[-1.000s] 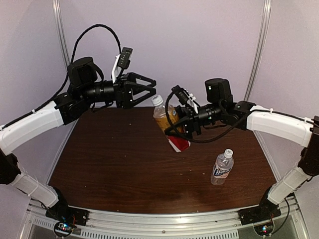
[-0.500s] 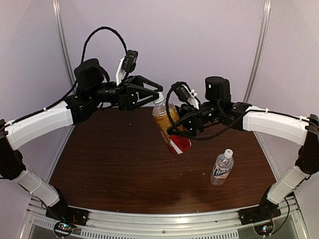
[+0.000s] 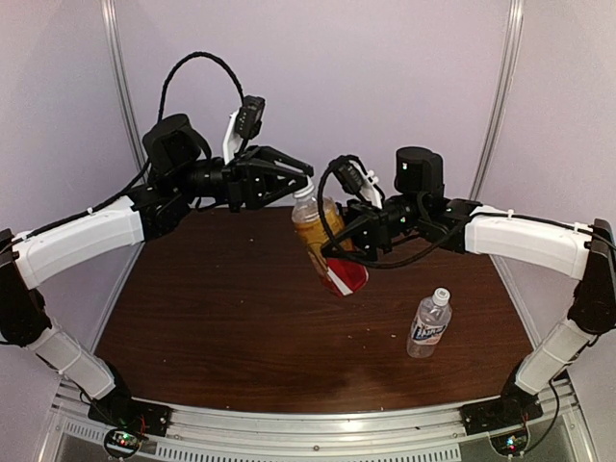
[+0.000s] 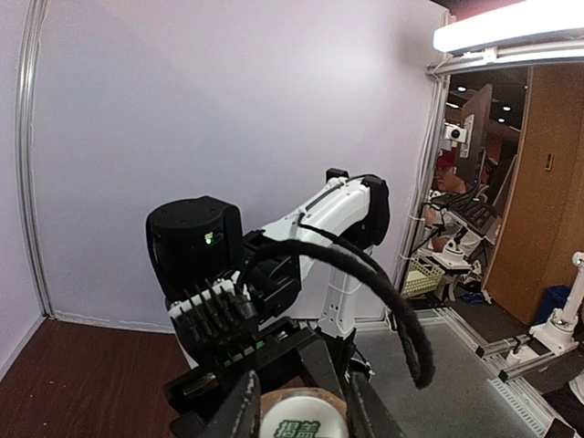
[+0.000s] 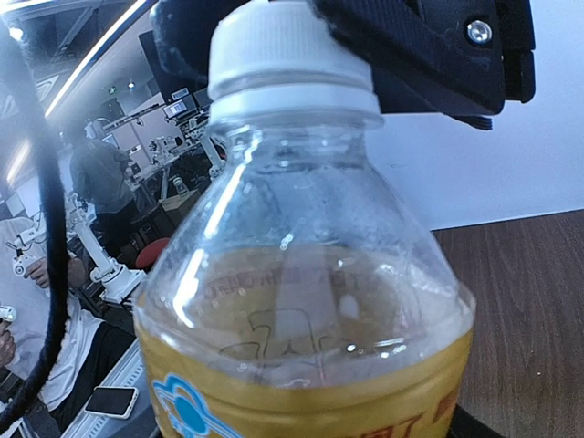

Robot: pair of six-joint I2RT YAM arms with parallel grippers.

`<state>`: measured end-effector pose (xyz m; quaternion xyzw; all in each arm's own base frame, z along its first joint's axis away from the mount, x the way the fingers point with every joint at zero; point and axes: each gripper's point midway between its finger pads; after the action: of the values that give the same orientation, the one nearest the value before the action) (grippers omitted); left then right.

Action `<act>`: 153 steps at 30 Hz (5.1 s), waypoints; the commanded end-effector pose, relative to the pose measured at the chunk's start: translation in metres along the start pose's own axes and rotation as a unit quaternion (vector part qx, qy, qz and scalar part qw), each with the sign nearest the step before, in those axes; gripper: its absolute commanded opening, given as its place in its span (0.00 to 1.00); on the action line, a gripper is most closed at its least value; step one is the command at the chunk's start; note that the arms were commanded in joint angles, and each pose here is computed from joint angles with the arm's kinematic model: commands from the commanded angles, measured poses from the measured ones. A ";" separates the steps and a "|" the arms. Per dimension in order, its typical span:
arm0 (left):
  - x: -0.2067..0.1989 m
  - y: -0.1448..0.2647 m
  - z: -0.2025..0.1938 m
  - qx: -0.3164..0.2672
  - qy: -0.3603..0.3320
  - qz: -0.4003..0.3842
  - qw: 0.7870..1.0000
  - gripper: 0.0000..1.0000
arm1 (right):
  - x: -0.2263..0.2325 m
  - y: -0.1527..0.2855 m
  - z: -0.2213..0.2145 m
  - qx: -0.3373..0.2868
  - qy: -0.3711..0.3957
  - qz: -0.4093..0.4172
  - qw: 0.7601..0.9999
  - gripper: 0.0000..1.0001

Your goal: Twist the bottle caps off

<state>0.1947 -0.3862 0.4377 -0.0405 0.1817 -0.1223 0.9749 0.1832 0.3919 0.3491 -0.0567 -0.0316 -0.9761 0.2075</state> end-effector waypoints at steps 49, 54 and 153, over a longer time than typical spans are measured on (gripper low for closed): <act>0.002 0.026 0.018 -0.042 0.004 0.077 0.996 0.79 | -0.022 0.003 -0.014 0.048 0.045 -0.093 0.993 0.67; -0.010 0.019 0.009 -0.008 -0.008 0.012 1.000 0.74 | -0.004 -0.002 -0.001 0.020 0.028 -0.027 0.999 0.67; 0.002 0.016 0.000 -0.010 -0.003 0.016 1.000 0.52 | -0.007 -0.008 0.005 0.016 0.024 -0.029 0.999 0.63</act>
<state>0.2039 -0.3741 0.4296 -0.0379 0.1941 -0.0827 0.9768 0.1883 0.4014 0.3463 -0.0371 -0.0583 -0.9833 0.1681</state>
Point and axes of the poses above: each gripper's point midway between its finger pads, its own y axis back along the fingers, its own x axis along the line the jaws close on, z = x × y, and after that the axes turned 13 degrees about y, right-handed
